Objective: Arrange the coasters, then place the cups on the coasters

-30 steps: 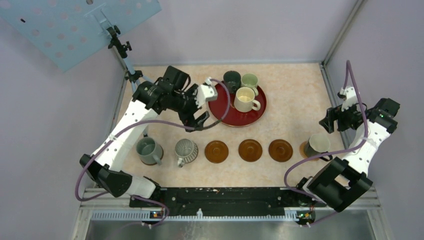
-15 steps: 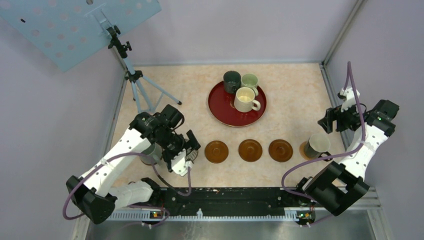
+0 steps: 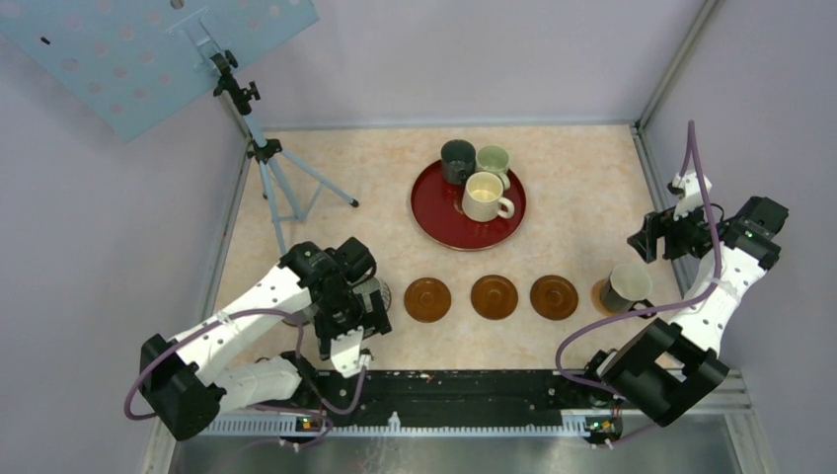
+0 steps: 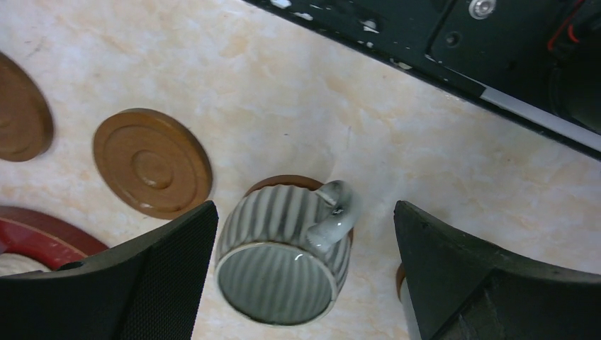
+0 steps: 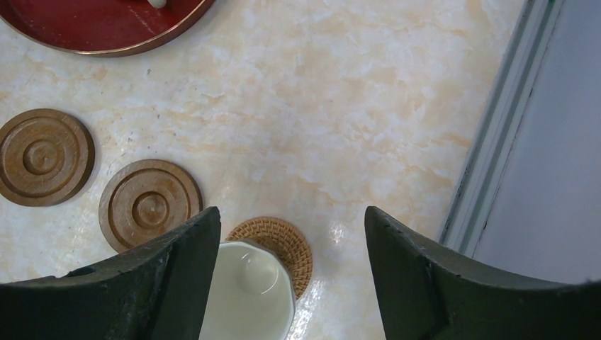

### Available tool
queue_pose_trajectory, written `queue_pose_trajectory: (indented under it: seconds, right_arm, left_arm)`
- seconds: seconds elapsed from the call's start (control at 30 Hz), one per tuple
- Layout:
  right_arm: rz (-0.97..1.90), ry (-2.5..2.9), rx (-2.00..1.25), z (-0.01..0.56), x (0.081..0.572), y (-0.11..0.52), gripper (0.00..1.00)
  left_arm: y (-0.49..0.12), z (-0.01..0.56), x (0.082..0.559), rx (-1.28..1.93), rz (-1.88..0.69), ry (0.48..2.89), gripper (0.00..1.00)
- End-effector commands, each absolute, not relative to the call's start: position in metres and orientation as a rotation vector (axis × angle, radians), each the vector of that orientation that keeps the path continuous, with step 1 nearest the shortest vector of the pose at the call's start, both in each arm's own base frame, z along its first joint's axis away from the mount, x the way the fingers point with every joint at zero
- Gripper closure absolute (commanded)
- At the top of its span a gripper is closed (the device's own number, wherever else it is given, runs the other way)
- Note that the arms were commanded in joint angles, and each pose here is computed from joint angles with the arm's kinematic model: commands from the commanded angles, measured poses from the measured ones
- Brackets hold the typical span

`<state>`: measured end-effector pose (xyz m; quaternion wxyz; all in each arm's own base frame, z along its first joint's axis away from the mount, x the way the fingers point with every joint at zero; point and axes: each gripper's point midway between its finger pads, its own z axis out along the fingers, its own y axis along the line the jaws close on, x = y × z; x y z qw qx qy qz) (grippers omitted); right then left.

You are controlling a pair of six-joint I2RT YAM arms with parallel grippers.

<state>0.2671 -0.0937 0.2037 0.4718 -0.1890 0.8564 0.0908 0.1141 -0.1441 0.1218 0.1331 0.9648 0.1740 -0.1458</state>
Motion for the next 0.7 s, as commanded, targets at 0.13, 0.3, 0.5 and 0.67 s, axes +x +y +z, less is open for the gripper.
queue_pose_trajectory:
  seconds: [0.13,0.3,0.5,0.67]
  right_arm:
    - [0.206,2.052,-0.489,0.217,0.271,-0.09,0.27]
    - [0.205,2.052,-0.491,0.217,0.27,-0.09,0.27]
    - [0.201,2.058,-0.495,0.216,0.269,-0.09,0.27]
    - [0.191,2.061,-0.502,0.215,0.269,-0.091,0.27]
  left_arm:
    - [-0.133,0.1,0.115,2.906,-0.318,0.16,0.01]
    - [-0.139,0.091,0.124,2.887,-0.256,0.149,0.01]
    - [-0.15,0.085,0.132,2.864,-0.231,0.153,0.01]
    - [-0.158,0.083,0.139,2.854,-0.219,0.159,0.01]
